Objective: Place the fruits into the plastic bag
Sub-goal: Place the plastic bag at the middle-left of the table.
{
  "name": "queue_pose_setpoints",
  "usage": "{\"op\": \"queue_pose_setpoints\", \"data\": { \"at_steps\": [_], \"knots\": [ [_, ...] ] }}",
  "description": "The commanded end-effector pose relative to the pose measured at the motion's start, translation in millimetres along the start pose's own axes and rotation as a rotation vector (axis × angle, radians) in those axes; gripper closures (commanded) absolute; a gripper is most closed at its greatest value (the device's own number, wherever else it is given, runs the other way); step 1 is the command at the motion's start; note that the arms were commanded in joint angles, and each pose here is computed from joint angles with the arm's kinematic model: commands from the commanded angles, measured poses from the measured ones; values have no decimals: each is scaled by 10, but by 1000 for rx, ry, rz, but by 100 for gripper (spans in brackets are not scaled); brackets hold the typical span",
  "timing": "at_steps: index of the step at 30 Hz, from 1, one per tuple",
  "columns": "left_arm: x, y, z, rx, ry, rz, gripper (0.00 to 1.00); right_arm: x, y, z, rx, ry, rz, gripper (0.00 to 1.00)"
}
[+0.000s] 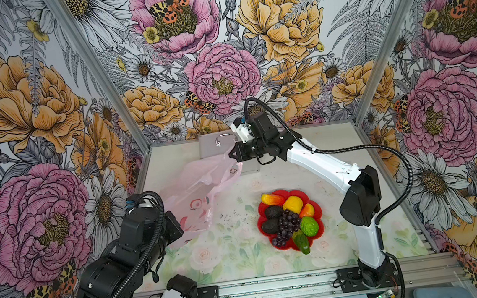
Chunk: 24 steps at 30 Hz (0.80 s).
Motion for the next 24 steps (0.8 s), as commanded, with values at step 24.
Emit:
{"op": "queue_pose_setpoints", "data": {
  "at_steps": [24],
  "knots": [
    [-565,183,227,-103,-161,11,100,614,724,311,-58,-50,190,100]
  ]
}}
Point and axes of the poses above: each gripper's point midway between its finger pads, its own x axis out along the fingers, its own y axis along the line the jaws close on, z = x × y, the point moved 4 cm from there along -x, back along the fingers, and after that the axes turned 1 degree about x, right-handed, at the moved point
